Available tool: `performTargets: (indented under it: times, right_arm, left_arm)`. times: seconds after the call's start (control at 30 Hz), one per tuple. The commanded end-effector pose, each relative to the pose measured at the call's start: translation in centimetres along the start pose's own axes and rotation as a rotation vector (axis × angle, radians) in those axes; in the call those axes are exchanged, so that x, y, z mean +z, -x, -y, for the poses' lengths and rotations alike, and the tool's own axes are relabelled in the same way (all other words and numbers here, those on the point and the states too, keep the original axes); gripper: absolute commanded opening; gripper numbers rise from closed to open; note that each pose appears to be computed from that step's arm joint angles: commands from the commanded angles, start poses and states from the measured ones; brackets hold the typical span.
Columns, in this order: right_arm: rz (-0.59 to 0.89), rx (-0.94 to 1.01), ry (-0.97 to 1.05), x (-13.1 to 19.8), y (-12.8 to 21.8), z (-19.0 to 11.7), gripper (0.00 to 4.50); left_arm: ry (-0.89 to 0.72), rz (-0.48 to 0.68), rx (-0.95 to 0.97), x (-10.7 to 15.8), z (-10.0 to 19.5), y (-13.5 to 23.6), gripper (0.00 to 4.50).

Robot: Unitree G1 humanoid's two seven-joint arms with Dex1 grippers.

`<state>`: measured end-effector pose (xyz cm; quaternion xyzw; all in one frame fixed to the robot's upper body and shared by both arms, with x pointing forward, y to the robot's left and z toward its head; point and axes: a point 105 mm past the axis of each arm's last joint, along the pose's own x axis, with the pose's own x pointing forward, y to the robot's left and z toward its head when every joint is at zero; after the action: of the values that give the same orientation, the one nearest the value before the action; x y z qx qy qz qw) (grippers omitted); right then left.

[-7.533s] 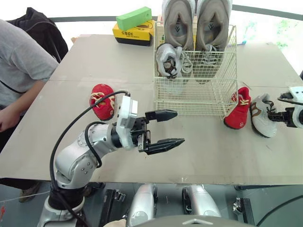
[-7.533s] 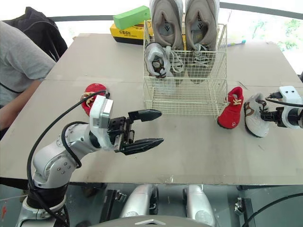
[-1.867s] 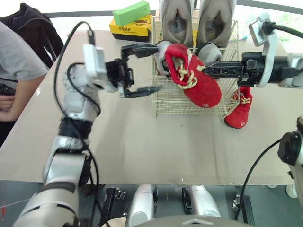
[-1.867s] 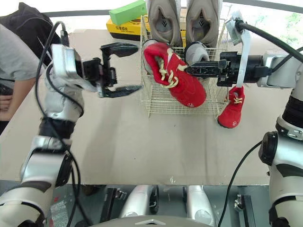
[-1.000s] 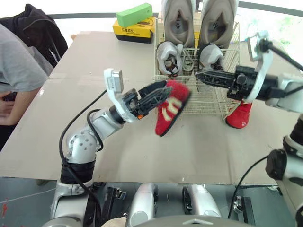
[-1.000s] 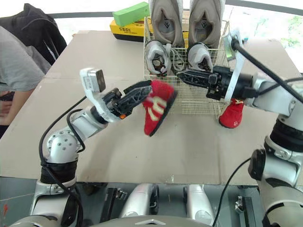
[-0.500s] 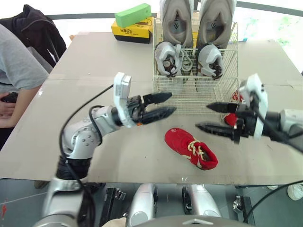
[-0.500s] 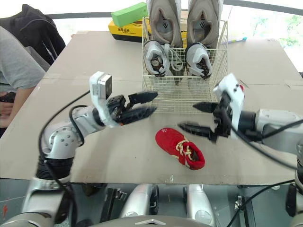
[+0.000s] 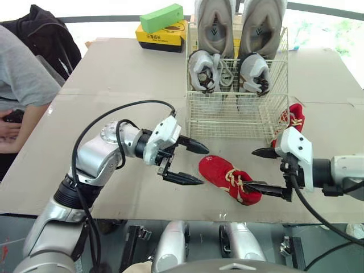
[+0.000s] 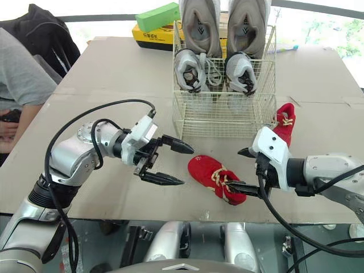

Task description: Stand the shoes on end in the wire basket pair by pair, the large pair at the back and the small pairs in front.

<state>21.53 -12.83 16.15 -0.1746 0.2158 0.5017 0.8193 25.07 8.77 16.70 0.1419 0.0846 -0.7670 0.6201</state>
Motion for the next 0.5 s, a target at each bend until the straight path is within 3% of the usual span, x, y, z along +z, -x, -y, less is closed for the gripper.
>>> performTargets:
  times: [0.03, 0.5]
  right_arm:
    - [-0.063, -0.001, 0.052, -0.8, 0.3, -0.4, 4.45]
    - [-0.032, -0.051, 0.033, -1.6, 0.5, -0.5, 4.45]
  left_arm:
    - [-0.010, -0.042, -0.046, 0.5, -0.5, -0.9, 4.50]
    - [-0.005, -0.239, -0.195, 2.9, -5.9, -4.7, 4.50]
